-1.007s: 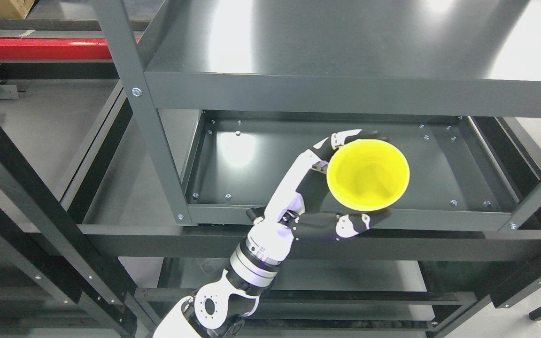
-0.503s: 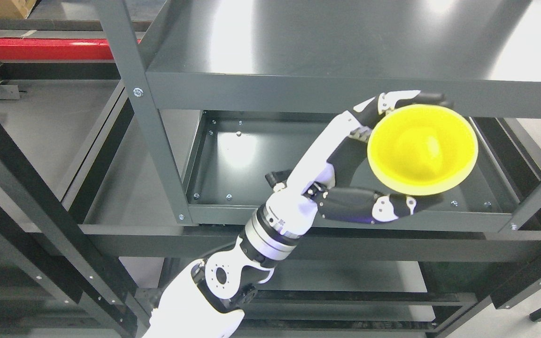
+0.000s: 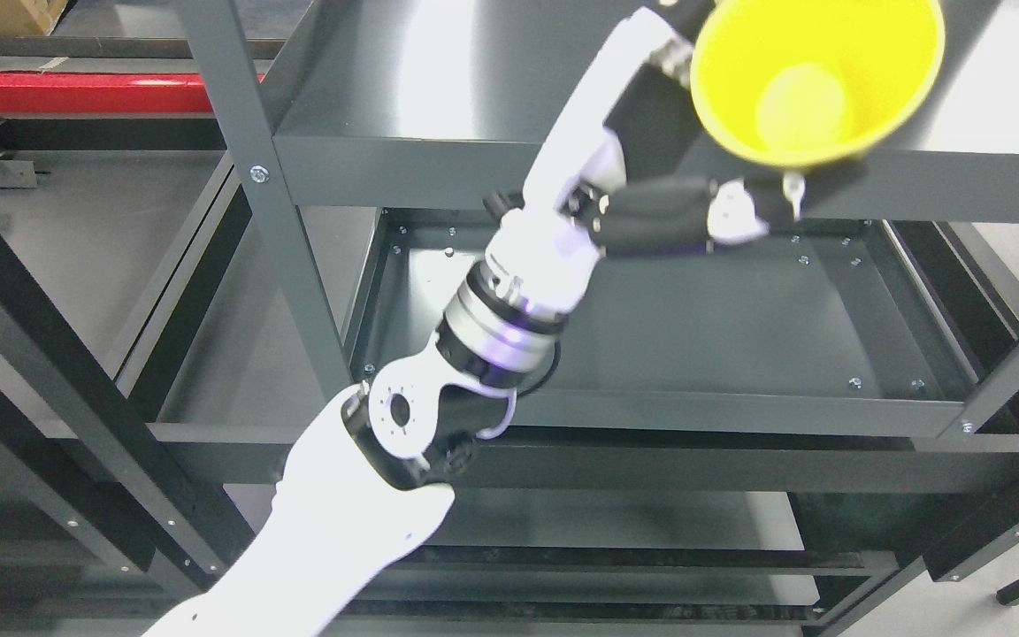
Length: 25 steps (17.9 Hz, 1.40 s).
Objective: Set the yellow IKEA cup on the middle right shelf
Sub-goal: 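Set the yellow cup down on the upper shelf and release it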
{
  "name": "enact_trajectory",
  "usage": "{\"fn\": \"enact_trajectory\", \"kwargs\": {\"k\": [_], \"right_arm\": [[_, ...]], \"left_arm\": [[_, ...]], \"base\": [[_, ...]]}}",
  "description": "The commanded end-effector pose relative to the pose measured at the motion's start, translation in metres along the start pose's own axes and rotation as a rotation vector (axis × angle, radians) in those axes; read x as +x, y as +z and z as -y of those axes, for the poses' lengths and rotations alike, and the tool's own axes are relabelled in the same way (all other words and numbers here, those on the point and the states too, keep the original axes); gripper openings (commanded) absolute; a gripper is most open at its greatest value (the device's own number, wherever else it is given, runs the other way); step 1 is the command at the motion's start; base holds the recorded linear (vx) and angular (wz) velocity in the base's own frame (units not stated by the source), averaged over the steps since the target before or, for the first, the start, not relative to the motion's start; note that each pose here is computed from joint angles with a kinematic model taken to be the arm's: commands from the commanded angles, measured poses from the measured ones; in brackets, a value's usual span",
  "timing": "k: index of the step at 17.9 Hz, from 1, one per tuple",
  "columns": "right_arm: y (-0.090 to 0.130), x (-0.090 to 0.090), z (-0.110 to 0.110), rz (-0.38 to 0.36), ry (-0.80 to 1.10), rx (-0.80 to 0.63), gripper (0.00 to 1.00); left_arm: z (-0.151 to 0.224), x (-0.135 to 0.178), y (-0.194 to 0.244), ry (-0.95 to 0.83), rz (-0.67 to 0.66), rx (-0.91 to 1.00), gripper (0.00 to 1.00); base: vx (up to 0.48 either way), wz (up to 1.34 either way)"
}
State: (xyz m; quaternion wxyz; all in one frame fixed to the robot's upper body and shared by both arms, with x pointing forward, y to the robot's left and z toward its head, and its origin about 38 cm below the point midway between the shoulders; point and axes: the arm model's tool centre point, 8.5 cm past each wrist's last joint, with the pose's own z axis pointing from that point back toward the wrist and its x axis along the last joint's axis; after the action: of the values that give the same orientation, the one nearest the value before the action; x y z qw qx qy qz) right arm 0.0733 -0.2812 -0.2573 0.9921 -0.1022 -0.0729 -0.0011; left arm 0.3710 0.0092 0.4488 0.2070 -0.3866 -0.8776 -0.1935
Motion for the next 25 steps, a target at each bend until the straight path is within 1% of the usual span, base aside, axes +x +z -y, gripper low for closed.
{"fn": "enact_trajectory", "kwargs": {"k": [1,3,4,6,7,9,11,13,15,16,17,20,24,25], "right_arm": [[-0.001,-0.009,0.010,-0.015,-0.003,-0.011,0.99],[-0.001,-0.009,0.010,-0.015,-0.003,-0.011,0.99],[-0.001,-0.009,0.010,-0.015,-0.003,-0.011,0.99],[-0.001,-0.009,0.010,-0.015,-0.003,-0.011,0.99],[-0.001,-0.009,0.010,-0.015,-0.003,-0.011,0.99],[-0.001,-0.009,0.010,-0.015,-0.003,-0.011,0.99],[-0.001,-0.009,0.010,-0.015,-0.003,-0.011,0.99],[-0.001,-0.009,0.010,-0.015,-0.003,-0.011,0.99],[-0.001,-0.009,0.010,-0.015,-0.003,-0.011,0.99],[-0.001,-0.009,0.010,-0.015,-0.003,-0.011,0.99],[-0.001,-0.009,0.010,-0.015,-0.003,-0.011,0.99],[-0.001,-0.009,0.010,-0.015,-0.003,-0.011,0.99],[-0.001,-0.009,0.010,-0.015,-0.003,-0.011,0.99],[-0.001,-0.009,0.010,-0.015,-0.003,-0.011,0.99]], "left_arm": [[-0.046,0.032,-0.048,-0.018,-0.002,0.088,0.00],[-0.058,0.031,-0.068,0.042,-0.110,0.155,0.00],[-0.065,0.025,-0.073,0.069,-0.205,0.203,0.00],[-0.077,-0.002,-0.067,0.060,-0.393,0.261,0.00],[-0.084,-0.010,-0.063,0.048,-0.453,0.300,0.00],[-0.096,-0.021,-0.060,0.027,-0.533,0.358,0.00],[-0.102,-0.031,-0.058,0.037,-0.580,0.373,0.00],[-0.099,-0.044,-0.054,0.099,-0.629,0.369,0.00],[-0.098,-0.059,-0.047,0.107,-0.675,0.368,0.02],[-0.096,-0.068,-0.043,0.101,-0.705,0.364,0.04],[-0.094,-0.074,-0.039,0.093,-0.726,0.358,0.08],[-0.085,-0.084,-0.036,0.078,-0.757,0.331,0.24],[-0.084,-0.088,-0.032,0.026,-0.806,0.318,0.61],[-0.085,-0.087,-0.033,0.002,-0.803,0.317,0.67]], "base": [[0.000,0.00],[0.000,0.00],[0.000,0.00],[0.000,0.00],[0.000,0.00],[0.000,0.00],[0.000,0.00],[0.000,0.00],[0.000,0.00],[0.000,0.00],[0.000,0.00],[0.000,0.00],[0.000,0.00],[0.000,0.00]]}}
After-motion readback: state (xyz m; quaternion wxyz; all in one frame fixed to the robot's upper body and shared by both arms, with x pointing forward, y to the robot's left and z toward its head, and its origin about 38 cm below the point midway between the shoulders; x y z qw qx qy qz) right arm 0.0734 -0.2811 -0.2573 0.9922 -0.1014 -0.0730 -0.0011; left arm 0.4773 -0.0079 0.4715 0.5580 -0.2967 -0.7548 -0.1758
